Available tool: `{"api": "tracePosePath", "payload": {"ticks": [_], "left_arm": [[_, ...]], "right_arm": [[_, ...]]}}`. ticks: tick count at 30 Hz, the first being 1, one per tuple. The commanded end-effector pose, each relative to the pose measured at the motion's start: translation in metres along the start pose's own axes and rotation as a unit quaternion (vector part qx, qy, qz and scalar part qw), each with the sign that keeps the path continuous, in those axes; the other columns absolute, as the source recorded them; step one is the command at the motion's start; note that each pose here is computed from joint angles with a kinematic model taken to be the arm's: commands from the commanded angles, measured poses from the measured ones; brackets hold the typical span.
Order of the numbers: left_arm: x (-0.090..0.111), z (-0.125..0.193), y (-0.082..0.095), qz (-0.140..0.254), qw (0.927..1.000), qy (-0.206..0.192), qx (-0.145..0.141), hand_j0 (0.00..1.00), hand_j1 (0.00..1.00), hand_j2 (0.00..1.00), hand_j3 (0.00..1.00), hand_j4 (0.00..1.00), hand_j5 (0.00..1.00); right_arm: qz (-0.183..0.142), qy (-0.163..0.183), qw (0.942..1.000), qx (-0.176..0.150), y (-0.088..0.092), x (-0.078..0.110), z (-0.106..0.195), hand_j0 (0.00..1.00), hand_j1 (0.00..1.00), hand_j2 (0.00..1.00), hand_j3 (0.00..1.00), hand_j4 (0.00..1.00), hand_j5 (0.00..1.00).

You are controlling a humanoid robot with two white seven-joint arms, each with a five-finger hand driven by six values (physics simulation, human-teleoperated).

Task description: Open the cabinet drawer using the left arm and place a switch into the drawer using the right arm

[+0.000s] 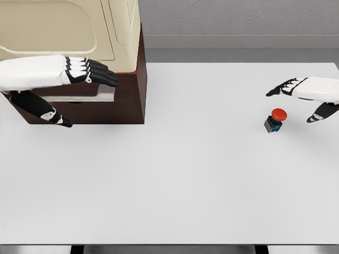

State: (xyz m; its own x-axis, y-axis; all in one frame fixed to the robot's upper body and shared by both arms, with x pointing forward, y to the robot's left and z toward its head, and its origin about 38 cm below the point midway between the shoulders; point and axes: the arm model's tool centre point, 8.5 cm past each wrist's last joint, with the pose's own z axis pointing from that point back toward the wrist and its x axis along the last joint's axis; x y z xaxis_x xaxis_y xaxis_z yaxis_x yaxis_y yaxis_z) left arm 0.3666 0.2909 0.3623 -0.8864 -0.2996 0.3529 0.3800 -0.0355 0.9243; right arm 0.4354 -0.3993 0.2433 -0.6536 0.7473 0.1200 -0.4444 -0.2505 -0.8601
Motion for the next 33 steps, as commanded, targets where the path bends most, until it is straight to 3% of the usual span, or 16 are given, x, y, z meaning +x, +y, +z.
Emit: {"api": "tracePosePath", "payload": {"ticks": [1,4,9,11,13,18,22,26,33], "left_arm": [[0.0,0.001,-0.001,0.007,1.0,0.0,0.002,1.0,1.0,1.0,1.0,1.0,1.0],[0.0,0.006,0.0,0.009,0.9999,0.007,0.001,1.0,1.0,1.0,1.0,1.0,1.0],[-0.001,-0.001,-0.005,0.013,0.9995,0.006,-0.028,1.0,1.0,1.0,1.0,1.0,1.0],[-0.001,-0.018,-0.01,0.015,0.997,-0.002,-0.076,1.0,1.0,1.0,1.0,1.0,1.0],[0.001,-0.023,-0.005,0.009,0.9954,-0.003,-0.095,1.0,1.0,1.0,1.0,1.0,1.0],[0.001,-0.027,-0.011,0.053,0.9883,-0.001,-0.143,1.0,1.0,1.0,1.0,1.0,1.0],[0.009,-0.022,0.011,0.054,0.9887,0.007,-0.14,1.0,1.0,1.0,1.0,1.0,1.0],[0.008,-0.025,0.009,0.056,0.9884,0.003,-0.141,1.0,1.0,1.0,1.0,1.0,1.0],[0.013,-0.032,0.018,0.046,0.9918,-0.017,-0.118,1.0,1.0,1.0,1.0,1.0,1.0]], "right_arm": [[-0.003,0.001,1.0,-0.002,0.0,-0.001,0.001,1.0,1.0,1.0,1.0,1.0,1.0],[-0.005,0.002,1.0,0.0,0.002,-0.001,0.001,1.0,1.0,1.0,1.0,1.0,1.0],[-0.006,0.002,1.0,0.0,0.003,-0.001,0.001,1.0,1.0,1.0,1.0,1.0,1.0],[-0.018,0.014,0.9997,0.002,0.007,-0.01,0.004,1.0,1.0,1.0,1.0,1.0,1.0],[-0.023,0.016,0.9996,0.005,0.011,-0.013,0.003,1.0,1.0,1.0,1.0,1.0,1.0],[-0.027,0.005,0.9996,0.003,0.013,-0.008,-0.007,1.0,1.0,1.0,1.0,1.0,1.0],[-0.032,-0.003,0.9995,0.004,0.017,-0.005,-0.014,1.0,1.0,1.0,1.0,1.0,1.0],[-0.033,-0.009,0.9994,0.003,0.018,-0.001,-0.019,1.0,1.0,1.0,1.0,1.0,1.0],[-0.036,-0.028,0.9989,-0.002,0.019,0.008,-0.036,1.0,1.0,1.0,1.0,1.0,1.0]]}}
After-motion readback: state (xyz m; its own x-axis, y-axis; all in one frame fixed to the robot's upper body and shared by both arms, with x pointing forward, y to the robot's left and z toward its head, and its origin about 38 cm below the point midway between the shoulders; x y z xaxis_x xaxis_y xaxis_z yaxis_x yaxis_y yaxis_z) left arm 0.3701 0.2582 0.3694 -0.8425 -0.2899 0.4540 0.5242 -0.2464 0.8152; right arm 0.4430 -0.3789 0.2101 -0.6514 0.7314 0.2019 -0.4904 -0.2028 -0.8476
